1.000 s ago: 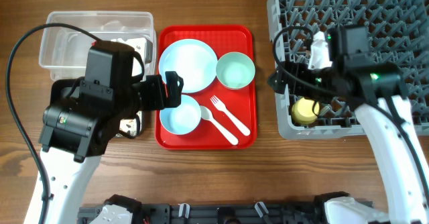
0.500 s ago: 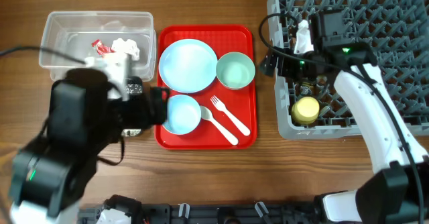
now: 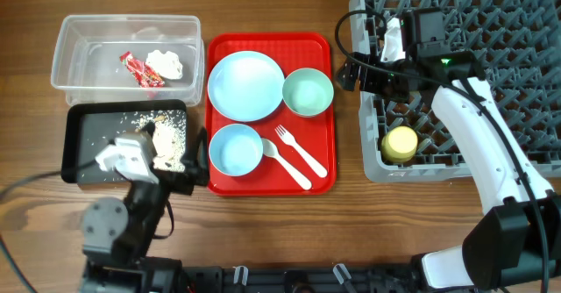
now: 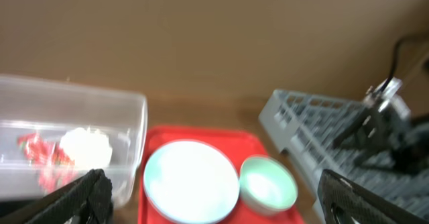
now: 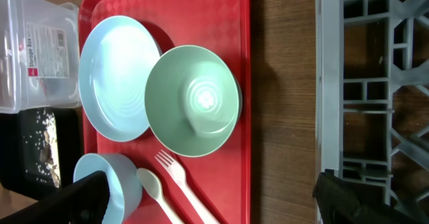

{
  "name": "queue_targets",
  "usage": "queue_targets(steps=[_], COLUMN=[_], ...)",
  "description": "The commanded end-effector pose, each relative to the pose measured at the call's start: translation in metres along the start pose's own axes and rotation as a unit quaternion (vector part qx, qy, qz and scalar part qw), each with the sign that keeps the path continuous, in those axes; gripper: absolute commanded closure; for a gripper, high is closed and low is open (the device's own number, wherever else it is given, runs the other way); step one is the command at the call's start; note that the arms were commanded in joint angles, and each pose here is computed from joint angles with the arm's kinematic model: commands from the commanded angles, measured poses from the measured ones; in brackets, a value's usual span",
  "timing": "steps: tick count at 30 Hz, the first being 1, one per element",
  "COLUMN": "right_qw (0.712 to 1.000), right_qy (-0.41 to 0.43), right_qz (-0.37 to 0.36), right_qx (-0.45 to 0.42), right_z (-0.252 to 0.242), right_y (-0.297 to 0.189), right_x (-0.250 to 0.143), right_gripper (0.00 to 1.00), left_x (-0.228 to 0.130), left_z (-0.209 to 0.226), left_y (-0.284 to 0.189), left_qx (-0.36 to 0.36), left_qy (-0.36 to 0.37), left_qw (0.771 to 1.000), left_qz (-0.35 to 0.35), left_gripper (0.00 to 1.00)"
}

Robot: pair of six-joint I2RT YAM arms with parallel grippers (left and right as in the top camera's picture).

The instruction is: Sort waste into correct bins and load items into the dishwasher rack

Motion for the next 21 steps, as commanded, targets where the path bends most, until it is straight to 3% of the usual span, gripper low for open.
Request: queue_targets(steps=[1, 18, 21], right_qw=[1.000, 1.000, 1.000], right_qy=[-0.008, -0.008, -0.008], right_qz=[0.005, 0.005, 0.005], right_qx=[-0.006, -0.006, -0.006], right_z=[-0.002, -0.002, -0.002], right_y=[0.005, 0.005, 0.005], right_x=[0.000, 0.000, 0.000], right_gripper=[0.00, 0.00, 0.00], left_x=[-0.031, -0.105, -0.105], left_z=[0.009, 0.041, 0.041], left_y=[-0.006, 0.010, 0.011], left_qx=[-0.003, 0.025, 0.025], left_qy=[0.013, 0.011, 0.012], left_qw=[1.000, 0.999, 0.999], left_qz=[-0.016, -0.032, -0.038], left_gripper=[0.00, 0.00, 0.00])
Point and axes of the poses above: each gripper's point midway between its finger pads, its own y axis out along the fingers, its own z axis along the line the jaws close on, x = y × z, the point moved 6 cm from there along -y, back along the fingers, and after that the axes turned 3 degrees about y, right-handed, at the moved point
